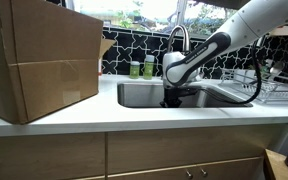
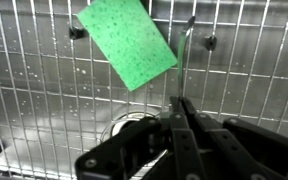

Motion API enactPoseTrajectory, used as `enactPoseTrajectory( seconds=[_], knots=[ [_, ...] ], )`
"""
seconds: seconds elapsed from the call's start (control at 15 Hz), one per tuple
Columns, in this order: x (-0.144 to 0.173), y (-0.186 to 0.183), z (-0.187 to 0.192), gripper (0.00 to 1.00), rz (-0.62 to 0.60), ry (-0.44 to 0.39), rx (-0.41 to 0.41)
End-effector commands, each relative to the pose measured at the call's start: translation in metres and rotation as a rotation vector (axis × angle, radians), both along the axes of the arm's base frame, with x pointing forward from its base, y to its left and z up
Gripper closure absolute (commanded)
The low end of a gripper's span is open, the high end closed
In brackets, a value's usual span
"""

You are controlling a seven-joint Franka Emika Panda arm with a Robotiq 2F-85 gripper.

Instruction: Rinse the fork under the faucet

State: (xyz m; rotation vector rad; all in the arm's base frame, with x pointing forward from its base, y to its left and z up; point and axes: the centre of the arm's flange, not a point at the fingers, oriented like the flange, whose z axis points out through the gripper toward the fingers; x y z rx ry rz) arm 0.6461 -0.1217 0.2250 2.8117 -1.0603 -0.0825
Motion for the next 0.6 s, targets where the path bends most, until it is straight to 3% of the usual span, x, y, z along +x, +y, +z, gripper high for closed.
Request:
enactPoseTrajectory(
  seconds=[0.0,0.4,0.53],
  knots=[
    [-0.007,-0.003,0.005,0.99,-0.001,0.006,-0.007],
    [-0.008,-0.001,0.008,0.99,0.002,0.003,-0.003],
    [-0.014,-0.002,0.015,0.99,0.039,0.038,-0.041]
  ],
)
